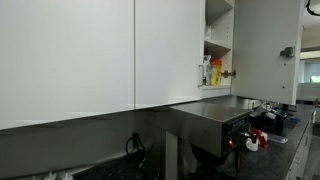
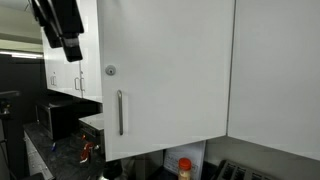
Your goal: Open the right door on the third upper cabinet from the left, remove the container of sugar from the cabinet and place it on top of the coffeemaker
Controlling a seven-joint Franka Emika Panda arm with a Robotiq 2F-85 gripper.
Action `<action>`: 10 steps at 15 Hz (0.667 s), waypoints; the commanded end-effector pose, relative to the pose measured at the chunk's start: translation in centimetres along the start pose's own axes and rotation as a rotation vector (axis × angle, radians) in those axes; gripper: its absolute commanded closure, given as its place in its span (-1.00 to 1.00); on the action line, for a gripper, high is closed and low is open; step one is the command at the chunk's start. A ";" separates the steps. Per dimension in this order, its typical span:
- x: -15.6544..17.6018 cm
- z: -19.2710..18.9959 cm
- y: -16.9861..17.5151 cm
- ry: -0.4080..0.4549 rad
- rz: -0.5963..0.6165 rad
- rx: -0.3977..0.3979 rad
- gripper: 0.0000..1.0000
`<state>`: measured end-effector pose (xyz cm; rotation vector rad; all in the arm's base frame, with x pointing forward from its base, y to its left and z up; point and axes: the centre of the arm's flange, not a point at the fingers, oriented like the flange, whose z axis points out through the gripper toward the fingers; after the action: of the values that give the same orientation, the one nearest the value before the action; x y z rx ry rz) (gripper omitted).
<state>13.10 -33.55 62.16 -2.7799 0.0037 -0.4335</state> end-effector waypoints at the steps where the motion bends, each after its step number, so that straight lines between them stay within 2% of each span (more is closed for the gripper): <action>1: -2.2 -0.1 -3.4 -0.047 0.038 -0.024 -1.00; 5: -3.8 -0.3 -6.5 -0.077 0.069 -0.059 -1.00; 10: -4.9 1.4 -11.3 -0.150 0.106 -0.126 -1.00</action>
<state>8.64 -25.65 64.11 -2.8697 0.1252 -0.2809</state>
